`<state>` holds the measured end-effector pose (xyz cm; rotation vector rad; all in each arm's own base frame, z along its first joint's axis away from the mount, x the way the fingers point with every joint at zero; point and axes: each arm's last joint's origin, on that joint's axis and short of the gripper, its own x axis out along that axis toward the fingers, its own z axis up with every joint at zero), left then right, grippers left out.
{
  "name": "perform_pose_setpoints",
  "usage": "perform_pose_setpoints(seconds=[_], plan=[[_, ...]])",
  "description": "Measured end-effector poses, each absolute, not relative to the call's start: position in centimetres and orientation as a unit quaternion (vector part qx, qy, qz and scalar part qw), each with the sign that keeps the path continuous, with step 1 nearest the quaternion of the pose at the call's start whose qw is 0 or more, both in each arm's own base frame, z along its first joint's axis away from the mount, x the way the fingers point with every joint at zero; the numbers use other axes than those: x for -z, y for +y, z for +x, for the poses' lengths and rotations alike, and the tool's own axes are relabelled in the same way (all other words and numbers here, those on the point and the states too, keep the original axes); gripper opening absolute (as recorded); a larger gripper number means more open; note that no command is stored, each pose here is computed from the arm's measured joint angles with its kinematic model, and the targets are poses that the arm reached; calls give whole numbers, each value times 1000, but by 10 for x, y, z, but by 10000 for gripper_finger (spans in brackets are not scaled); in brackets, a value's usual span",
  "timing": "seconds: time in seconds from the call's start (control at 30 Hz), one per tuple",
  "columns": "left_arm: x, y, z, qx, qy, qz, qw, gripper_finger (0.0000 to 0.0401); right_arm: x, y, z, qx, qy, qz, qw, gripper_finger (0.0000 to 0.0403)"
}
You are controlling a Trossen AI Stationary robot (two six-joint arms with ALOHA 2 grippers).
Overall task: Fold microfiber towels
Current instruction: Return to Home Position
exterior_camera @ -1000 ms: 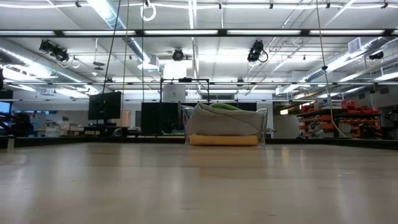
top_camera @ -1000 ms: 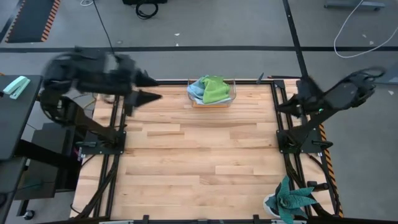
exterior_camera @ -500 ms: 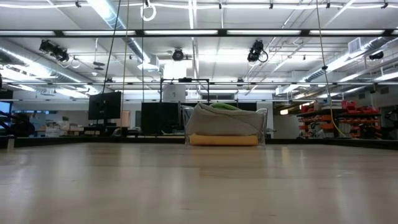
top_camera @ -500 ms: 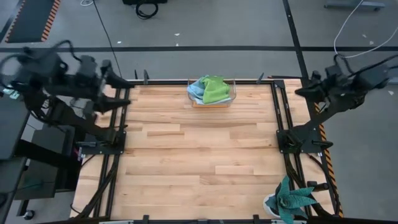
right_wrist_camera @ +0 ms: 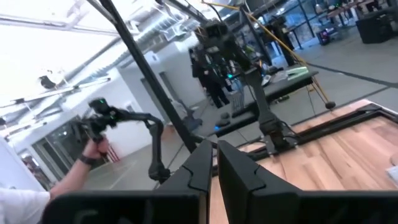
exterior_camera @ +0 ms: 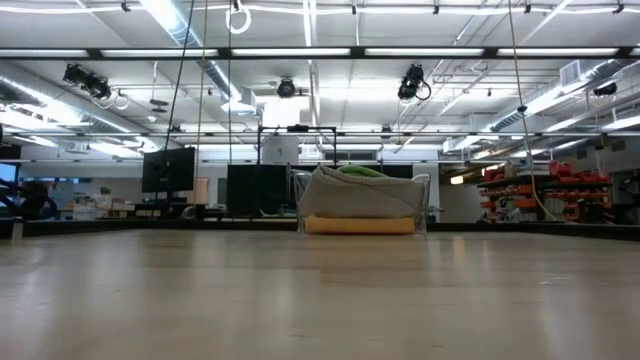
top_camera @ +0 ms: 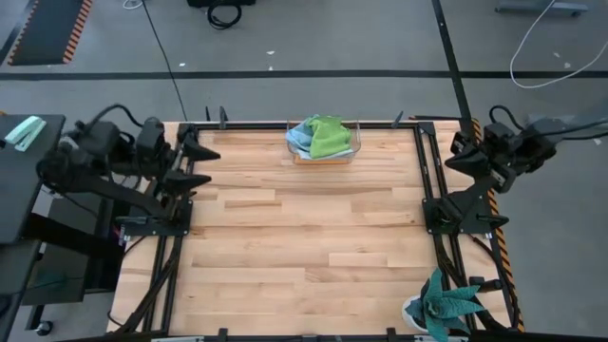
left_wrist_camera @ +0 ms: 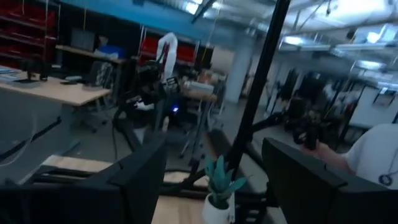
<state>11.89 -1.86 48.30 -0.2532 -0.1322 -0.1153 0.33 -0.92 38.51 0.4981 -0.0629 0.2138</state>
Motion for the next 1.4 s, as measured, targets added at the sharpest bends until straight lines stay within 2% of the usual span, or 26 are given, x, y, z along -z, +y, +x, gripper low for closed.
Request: perform_pose_setpoints(seconds=[0.33,0.47,0.6,0.93,1.3,1.4], plan=[[-399,-16,102,71,-156,-159,972,272,-362,-2,15,-113,-52,281,952,32],[-381,-14,92,76,-195,-163,964,272,-352,2,22,-113,-48,294,948,32],[-364,-13,87,79,-194,-173,962,272,-345,5,28,-115,-53,304,944,32],[-352,-11,77,82,-206,-171,960,272,-317,9,32,-152,-127,334,922,32],[-351,-12,76,91,-207,-156,961,272,-297,14,41,-157,-149,347,913,32],[-338,-13,83,95,-205,-161,961,272,-289,19,48,-175,-180,353,901,32]])
